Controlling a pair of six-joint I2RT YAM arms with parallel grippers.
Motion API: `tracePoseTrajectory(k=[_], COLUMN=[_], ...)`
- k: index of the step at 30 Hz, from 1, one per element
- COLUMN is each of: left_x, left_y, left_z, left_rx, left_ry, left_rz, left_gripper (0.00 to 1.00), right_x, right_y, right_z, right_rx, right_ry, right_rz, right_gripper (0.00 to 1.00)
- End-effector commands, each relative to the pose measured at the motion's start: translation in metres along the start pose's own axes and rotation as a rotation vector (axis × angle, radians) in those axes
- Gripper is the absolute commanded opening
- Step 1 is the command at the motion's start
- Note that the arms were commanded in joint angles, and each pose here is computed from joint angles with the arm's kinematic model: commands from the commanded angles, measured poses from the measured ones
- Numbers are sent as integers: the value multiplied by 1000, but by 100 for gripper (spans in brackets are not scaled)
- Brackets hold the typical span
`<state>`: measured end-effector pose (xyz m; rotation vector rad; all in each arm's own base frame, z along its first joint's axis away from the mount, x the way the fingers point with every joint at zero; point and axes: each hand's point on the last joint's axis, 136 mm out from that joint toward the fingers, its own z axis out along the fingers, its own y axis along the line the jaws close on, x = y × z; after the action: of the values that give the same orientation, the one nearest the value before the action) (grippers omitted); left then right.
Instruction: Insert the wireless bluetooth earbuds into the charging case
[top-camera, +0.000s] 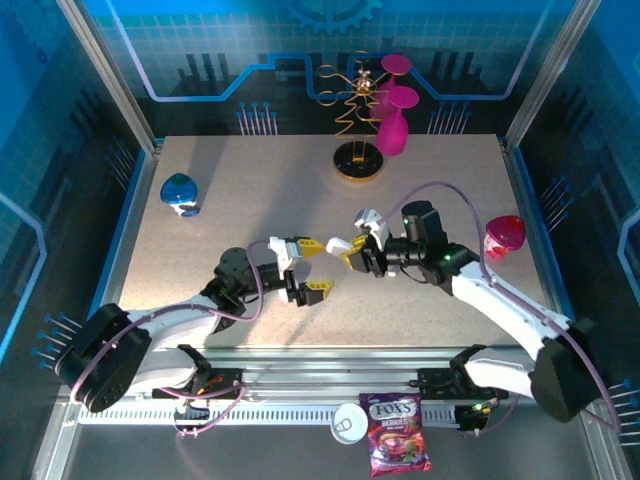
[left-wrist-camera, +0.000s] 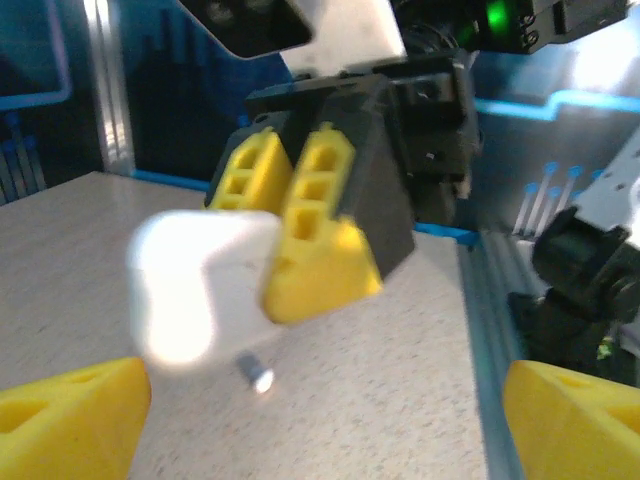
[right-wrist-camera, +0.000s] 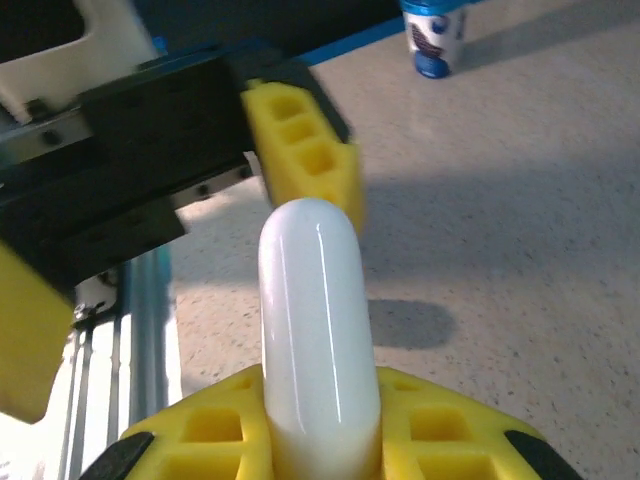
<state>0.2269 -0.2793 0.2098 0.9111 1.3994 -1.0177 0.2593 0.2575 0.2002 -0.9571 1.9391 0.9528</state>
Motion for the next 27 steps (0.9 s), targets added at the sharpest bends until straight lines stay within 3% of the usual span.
tracePoseTrajectory(k=[1,5,8,15,20,23,27], left_x=[18,32,39,49,58,60,69], left_y=[24,46,55,64,79,84,85], left_z=[-9,-18,-24,-39,-62,-73,-82], left_rx=[-162,-299,-365,-456,-615,-693,-764], left_ry=[71,168,215,305,388,432,512], left_rz=[60,58,58,7,-94,-178,-323], left_gripper=[93,95,97,99,99,99,99], right_x=[-4,20,37,65,78,80,69], right_y=[-62,-111,-136,-183,-205,-214,-217], right_z=[9,32,53,96,103,93,66], right_rx=[169,317,341,350,387,424,477], right_ry=[-34,41,65,109,114,98,47], right_rz=[341,565,686,828,869,872,817], right_gripper=[15,15,16,19,23,34,58])
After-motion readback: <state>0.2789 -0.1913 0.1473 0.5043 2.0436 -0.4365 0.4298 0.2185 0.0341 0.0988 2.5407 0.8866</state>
